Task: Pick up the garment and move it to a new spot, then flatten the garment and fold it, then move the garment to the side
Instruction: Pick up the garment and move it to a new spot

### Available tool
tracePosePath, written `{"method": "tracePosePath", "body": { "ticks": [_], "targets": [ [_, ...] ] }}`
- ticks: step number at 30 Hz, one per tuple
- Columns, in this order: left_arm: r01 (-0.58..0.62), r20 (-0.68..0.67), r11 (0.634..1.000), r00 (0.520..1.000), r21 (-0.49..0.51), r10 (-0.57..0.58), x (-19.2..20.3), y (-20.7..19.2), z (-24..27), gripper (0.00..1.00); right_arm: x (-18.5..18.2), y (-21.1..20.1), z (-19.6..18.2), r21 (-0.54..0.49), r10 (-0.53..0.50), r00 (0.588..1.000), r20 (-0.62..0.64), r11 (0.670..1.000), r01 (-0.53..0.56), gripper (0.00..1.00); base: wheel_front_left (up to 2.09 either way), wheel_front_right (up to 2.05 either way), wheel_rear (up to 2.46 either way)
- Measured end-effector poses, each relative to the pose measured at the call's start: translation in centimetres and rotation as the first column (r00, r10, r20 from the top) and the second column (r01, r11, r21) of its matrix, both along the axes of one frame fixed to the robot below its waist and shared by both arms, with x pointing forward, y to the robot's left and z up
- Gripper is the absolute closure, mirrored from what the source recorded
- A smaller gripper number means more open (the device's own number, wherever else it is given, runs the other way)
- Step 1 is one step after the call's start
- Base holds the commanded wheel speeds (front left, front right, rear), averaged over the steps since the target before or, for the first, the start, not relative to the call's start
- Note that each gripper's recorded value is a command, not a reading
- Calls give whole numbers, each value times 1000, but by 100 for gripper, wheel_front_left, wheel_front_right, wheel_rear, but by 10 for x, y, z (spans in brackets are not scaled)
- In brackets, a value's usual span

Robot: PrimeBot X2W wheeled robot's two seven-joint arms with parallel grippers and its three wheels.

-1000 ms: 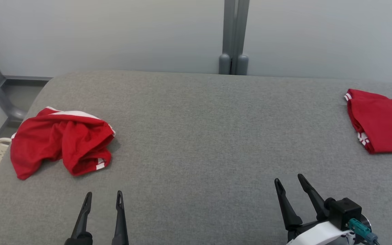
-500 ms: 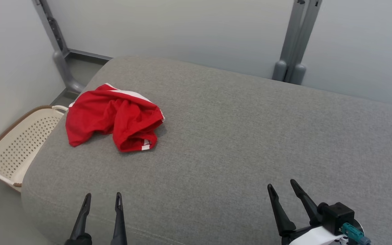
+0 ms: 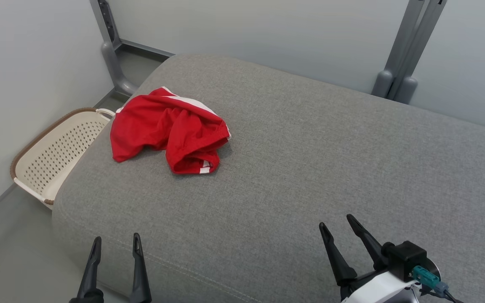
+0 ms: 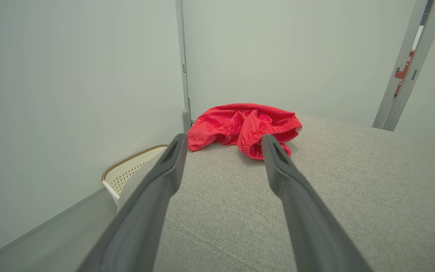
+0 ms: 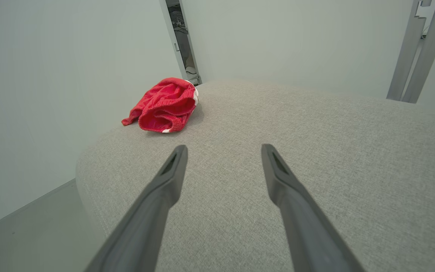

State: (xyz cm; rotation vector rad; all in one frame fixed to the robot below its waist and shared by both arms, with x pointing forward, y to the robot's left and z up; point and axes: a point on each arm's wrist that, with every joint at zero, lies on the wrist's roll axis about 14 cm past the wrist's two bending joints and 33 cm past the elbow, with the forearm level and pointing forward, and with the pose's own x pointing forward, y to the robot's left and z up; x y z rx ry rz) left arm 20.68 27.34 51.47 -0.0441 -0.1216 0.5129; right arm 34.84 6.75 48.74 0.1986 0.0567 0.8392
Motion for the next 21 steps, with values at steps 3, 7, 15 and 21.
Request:
{"method": "tracePosePath", "body": {
  "ticks": [3,7,15,21],
  "targets": [
    [-5,-6,1000,1000,-1,5,2,1,0,0,5,0,-2,-6,9,1000,0,1000,-9,0,0,0,0],
    [5,14,1000,1000,31,-5,22,5,13,0,18,-4,-10,-26,13,1000,0,1000,-13,0,0,0,0],
    [74,43,996,996,54,-76,86,17,30,0,52,-26,-30,-90,1,1000,18,996,0,0,0,0,0],
    [127,71,991,989,47,-130,152,38,45,0,91,-44,-37,-123,-16,997,72,992,25,0,0,0,0]
  ]
}}
